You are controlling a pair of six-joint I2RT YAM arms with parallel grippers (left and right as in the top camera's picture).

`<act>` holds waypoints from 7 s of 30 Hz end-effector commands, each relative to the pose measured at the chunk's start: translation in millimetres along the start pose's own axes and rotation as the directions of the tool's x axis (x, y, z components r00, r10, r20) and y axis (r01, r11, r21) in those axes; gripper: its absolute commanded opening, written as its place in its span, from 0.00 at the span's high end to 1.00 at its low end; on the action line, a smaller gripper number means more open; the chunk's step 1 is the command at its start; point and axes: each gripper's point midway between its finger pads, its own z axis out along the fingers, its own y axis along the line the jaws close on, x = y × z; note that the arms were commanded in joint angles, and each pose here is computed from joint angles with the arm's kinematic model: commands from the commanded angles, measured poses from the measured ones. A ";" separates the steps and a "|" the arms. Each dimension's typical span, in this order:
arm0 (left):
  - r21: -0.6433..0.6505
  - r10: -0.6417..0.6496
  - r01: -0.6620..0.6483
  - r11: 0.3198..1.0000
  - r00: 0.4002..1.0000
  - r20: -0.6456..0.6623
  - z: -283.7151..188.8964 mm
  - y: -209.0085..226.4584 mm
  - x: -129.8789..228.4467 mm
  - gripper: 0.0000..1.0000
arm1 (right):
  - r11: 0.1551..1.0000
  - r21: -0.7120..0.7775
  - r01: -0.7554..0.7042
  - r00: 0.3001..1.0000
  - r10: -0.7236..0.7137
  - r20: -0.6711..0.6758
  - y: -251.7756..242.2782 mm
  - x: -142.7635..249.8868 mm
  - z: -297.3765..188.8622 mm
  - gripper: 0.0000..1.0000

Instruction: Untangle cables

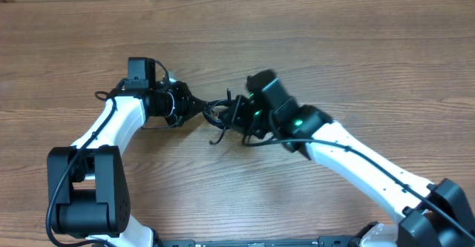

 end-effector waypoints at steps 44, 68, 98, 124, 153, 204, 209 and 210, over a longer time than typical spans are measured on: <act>0.422 0.788 -0.732 0.535 0.612 0.063 -17.3 -50.9 54.8 0.93 | 0.858 0.367 0.360 0.925 -0.379 -0.022 -58.2 18.9 2.2 0.74; 0.493 0.883 -0.819 0.294 0.430 0.187 -27.5 -56.5 75.5 0.96 | 0.902 0.225 0.369 0.929 -0.362 -0.072 -75.4 -49.3 -77.6 0.13; 0.566 0.846 -0.778 0.272 0.473 0.244 -43.6 -66.6 80.8 0.96 | 0.820 -0.190 0.540 0.796 -0.571 -0.203 -81.8 -45.0 2.8 0.18; 0.638 0.836 -0.736 0.225 0.483 0.263 -46.1 -80.8 97.5 0.96 | 0.852 -0.195 0.486 0.861 -0.505 -0.060 -94.5 -102.1 -20.4 0.21; 0.653 0.837 -0.727 0.211 0.479 0.263 -45.3 -83.9 102.8 0.96 | 0.788 -0.393 0.475 0.749 -0.596 -0.289 -65.3 -1.5 -1.7 0.21; -0.195 0.620 -0.619 0.761 0.782 -0.063 40.8 -5.6 23.9 0.43 | 0.855 0.482 0.194 0.979 -0.203 -0.035 -172.4 -95.6 -0.1 0.18; -0.384 0.562 -0.517 0.765 0.827 0.007 51.5 0.1 20.9 0.46 | 0.854 0.482 0.194 0.979 -0.203 -0.035 -172.5 -95.7 -0.1 0.17; -0.395 0.559 -0.510 0.764 0.829 0.013 53.9 -1.1 23.3 0.46 | 0.854 0.482 0.194 0.979 -0.203 -0.035 -172.5 -95.7 -0.1 0.17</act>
